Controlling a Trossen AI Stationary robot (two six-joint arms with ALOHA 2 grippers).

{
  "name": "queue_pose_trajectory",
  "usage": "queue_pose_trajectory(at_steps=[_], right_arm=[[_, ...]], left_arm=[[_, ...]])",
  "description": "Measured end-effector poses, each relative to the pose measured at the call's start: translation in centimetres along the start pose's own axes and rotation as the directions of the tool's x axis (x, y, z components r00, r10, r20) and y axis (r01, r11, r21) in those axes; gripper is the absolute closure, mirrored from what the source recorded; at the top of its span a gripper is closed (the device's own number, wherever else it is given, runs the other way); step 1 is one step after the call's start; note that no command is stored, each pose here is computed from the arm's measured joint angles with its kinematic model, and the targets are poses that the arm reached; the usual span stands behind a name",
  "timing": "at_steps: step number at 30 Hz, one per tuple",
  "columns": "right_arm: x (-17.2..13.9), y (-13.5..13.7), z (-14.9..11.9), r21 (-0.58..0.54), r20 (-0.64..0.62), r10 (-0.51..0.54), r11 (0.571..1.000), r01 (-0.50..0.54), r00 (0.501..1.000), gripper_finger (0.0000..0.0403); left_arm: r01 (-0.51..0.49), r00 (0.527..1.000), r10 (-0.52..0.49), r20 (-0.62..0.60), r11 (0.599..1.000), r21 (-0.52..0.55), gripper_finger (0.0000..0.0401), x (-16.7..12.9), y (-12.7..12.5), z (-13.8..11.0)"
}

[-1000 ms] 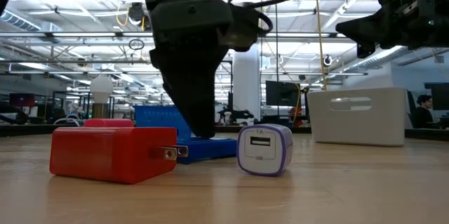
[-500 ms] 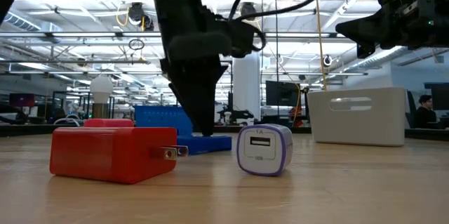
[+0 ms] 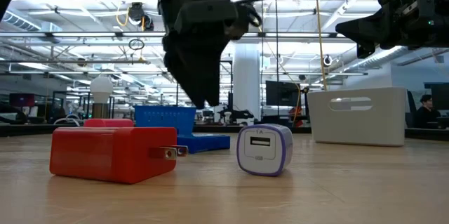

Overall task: Pick & Place Office items
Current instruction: Put the blue digital clock into the blue bin

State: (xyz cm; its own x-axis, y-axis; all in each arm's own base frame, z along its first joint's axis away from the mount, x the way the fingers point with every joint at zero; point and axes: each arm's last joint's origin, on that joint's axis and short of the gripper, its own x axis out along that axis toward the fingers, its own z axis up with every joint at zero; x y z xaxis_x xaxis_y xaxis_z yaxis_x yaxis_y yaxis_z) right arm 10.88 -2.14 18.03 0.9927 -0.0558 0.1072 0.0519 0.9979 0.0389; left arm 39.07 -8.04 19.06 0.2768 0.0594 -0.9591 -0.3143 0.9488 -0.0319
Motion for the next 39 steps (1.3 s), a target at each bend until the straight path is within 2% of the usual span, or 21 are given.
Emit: queue_pose_trajectory(at_steps=[12, 19, 24, 31, 35, 39], right_arm=[[0.1, 0.0, -0.1, 0.009, -0.012, -0.001, 1.0, 0.001, 1.0, 0.0399], [0.1, 0.0, -0.2, 0.01, -0.019, -0.005, 1.0, 0.005, 1.0, 0.0399], [0.1, 0.0, -0.2, 0.01, -0.019, -0.005, 1.0, 0.005, 1.0, 0.0399], [0.1, 0.0, -0.2, 0.005, -0.019, -0.006, 1.0, 0.006, 1.0, 0.0399], [0.1, 0.0, -0.2, 0.003, -0.019, -0.006, 1.0, 0.007, 1.0, 0.0399], [0.1, 0.0, -0.2, -0.001, -0.019, -0.007, 1.0, 0.007, 1.0, 0.0399]], left_arm=[[0.013, 1.0, -0.014, -0.019, 0.999, -0.035, 0.0093, 2.5, -1.2, -0.3], [-0.03, 0.997, 0.028, -0.066, 0.999, -0.033, 0.0093, 3.1, -0.7, -0.6], [-0.079, 0.991, 0.082, -0.106, 0.996, 0.035, 0.0093, 3.4, 0.2, -1.0], [-0.053, 0.989, 0.065, -0.136, 0.995, 0.09, 0.0096, 4.3, 1.2, -1.4], [-0.023, 0.993, 0.043, -0.111, 0.984, 0.174, 0.012, 4.4, 1.0, -1.2], [0.0, 0.993, 0.025, -0.115, 0.977, 0.211, 0.0185, 4.4, 0.9, -1.2]])
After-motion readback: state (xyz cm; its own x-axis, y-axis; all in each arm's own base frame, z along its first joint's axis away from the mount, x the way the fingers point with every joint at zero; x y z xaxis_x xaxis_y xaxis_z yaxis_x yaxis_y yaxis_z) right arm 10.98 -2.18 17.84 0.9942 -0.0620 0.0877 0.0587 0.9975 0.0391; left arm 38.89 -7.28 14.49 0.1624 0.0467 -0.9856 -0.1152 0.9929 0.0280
